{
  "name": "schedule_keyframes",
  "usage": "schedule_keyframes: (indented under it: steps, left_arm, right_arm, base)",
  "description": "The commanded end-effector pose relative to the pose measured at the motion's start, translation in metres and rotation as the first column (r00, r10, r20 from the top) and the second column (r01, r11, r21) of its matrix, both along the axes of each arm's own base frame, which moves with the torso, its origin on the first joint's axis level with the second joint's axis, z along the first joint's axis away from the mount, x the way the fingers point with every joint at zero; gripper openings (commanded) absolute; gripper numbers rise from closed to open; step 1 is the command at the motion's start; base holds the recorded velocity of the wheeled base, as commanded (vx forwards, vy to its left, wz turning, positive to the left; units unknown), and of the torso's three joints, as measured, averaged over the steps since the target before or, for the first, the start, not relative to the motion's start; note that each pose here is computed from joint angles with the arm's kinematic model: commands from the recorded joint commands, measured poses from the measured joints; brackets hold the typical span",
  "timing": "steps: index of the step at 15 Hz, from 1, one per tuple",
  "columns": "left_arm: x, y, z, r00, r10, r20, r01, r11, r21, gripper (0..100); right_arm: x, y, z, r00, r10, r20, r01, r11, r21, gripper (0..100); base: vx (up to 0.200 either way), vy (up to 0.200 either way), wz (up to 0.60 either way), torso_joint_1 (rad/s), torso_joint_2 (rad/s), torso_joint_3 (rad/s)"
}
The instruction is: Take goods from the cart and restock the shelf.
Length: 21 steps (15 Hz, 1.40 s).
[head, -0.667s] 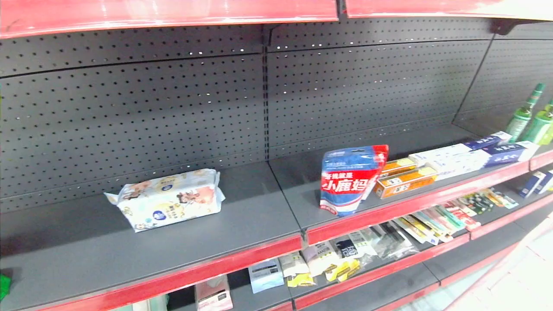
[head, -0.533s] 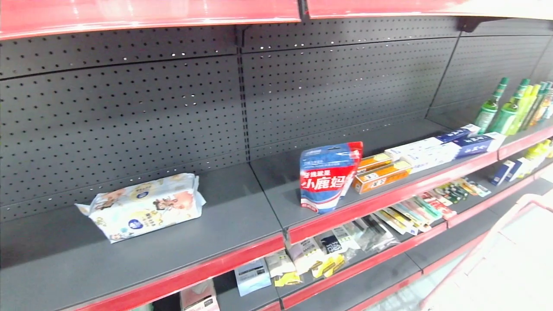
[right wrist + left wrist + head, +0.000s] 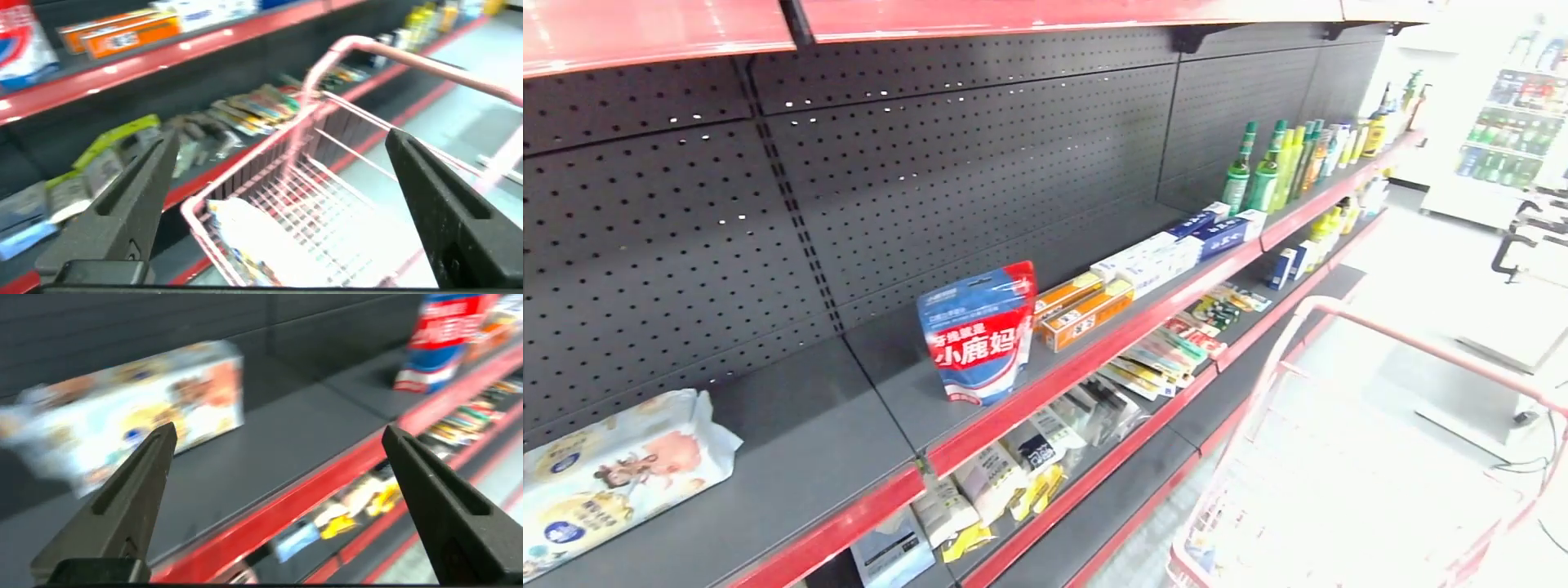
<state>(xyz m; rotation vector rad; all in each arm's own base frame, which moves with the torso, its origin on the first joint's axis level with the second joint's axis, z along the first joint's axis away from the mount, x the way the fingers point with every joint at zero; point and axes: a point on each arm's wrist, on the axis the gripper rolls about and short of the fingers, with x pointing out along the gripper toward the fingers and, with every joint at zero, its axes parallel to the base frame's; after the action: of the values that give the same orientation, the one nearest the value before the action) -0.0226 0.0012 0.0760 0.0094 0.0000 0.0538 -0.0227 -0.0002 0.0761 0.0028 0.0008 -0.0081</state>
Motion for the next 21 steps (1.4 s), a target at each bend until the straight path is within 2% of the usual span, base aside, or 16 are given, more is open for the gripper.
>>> schedule_keyframes:
  steps: [1, 5, 10, 11, 12, 13, 14, 15, 16, 17, 19, 20, 21]
  left_arm:
    - [0.000, 0.000, 0.000, 1.000, 0.001, 0.000, -0.001, 1.000, 0.000, 100]
    - [0.000, 0.000, 0.000, 1.000, 0.001, 0.000, -0.001, 1.000, 0.000, 100]
    - [0.000, 0.000, 0.000, 1.000, 0.001, 0.000, -0.001, 1.000, 0.000, 100]
    - [0.000, 0.000, 0.000, 1.000, 0.001, 0.000, -0.001, 1.000, 0.000, 100]
    - [0.000, 0.000, 0.000, 1.000, 0.001, 0.000, -0.001, 1.000, 0.000, 100]
    - [0.000, 0.000, 0.000, 1.000, 0.001, 0.000, -0.001, 1.000, 0.000, 100]
    - [0.000, 0.000, 0.000, 1.000, 0.001, 0.001, -0.001, 1.000, 0.000, 100]
    - [0.000, 0.000, 0.000, 1.000, 0.000, 0.001, 0.000, 1.000, 0.000, 100]
    - [0.000, 0.000, 0.000, 1.000, 0.001, 0.001, -0.001, 1.000, -0.002, 100]
    - [0.000, 0.000, 0.000, 1.000, 0.001, 0.001, -0.001, 1.000, -0.002, 100]
    - [0.000, 0.000, 0.000, 1.000, 0.000, 0.000, 0.000, 1.000, 0.000, 100]
    - [0.000, 0.000, 0.000, 1.000, 0.000, 0.000, 0.000, 1.000, 0.000, 100]
    - [0.000, 0.000, 0.000, 1.000, 0.001, 0.000, -0.001, 1.000, 0.000, 100]
  right_arm:
    - [0.000, 0.000, 0.000, 1.000, 0.000, 0.001, 0.000, 1.000, 0.000, 100]
    - [0.000, 0.000, 0.000, 1.000, 0.000, 0.001, 0.000, 1.000, 0.000, 100]
    - [0.000, 0.000, 0.000, 1.000, 0.000, -0.002, 0.000, 1.000, -0.001, 100]
    - [-0.001, 0.000, 0.010, 1.000, 0.010, 0.022, -0.010, 1.000, 0.002, 100]
    - [0.010, 0.000, 0.072, 1.000, 0.025, 0.006, -0.025, 0.996, 0.081, 100]
    - [0.032, 0.001, 0.137, 0.999, 0.040, 0.015, -0.042, 0.966, 0.255, 100]
    - [0.044, 0.001, 0.157, 0.998, 0.060, 0.012, -0.061, 0.963, 0.264, 100]
    - [0.071, 0.001, 0.166, 0.997, 0.017, -0.075, -0.007, 0.992, 0.127, 100]
    - [0.089, -0.004, 0.141, 0.969, -0.109, -0.224, 0.101, 0.994, -0.048, 100]
    - [0.105, -0.005, 0.124, 0.940, -0.100, -0.327, 0.083, 0.994, -0.065, 100]
    - [0.142, -0.004, 0.083, 0.816, -0.028, -0.578, 0.003, 0.999, -0.045, 100]
    - [0.142, -0.004, 0.083, 0.816, -0.028, -0.578, 0.003, 0.999, -0.045, 100]
    - [0.181, 0.004, 0.054, 0.679, 0.035, -0.733, -0.079, 0.997, -0.025, 100]
  base:
    - [0.000, 0.000, -0.60, 0.002, 0.00, 0.002]
    - [0.000, 0.000, -0.60, 0.004, 0.00, 0.006]
    - [0.000, 0.000, 0.00, 0.000, 0.00, 0.000]
    - [0.000, 0.000, 0.00, 0.000, 0.00, 0.000]
    - [0.000, 0.000, 0.00, 0.000, 0.00, 0.000]
    - [0.000, 0.000, 0.00, 0.000, 0.00, 0.000]
    - [0.000, 0.000, 0.00, 0.000, 0.00, 0.000]
    - [0.000, 0.000, 0.00, 0.000, 0.00, 0.000]
    - [0.000, 0.000, 0.00, 0.000, 0.00, 0.000]
    - [0.000, 0.000, 0.00, 0.000, 0.00, 0.000]
    - [0.000, 0.000, 0.00, 0.000, 0.00, 0.000]
    - [0.000, 0.000, 0.00, 0.000, 0.00, 0.000]
    - [0.000, 0.000, 0.00, 0.000, 0.00, 0.000]
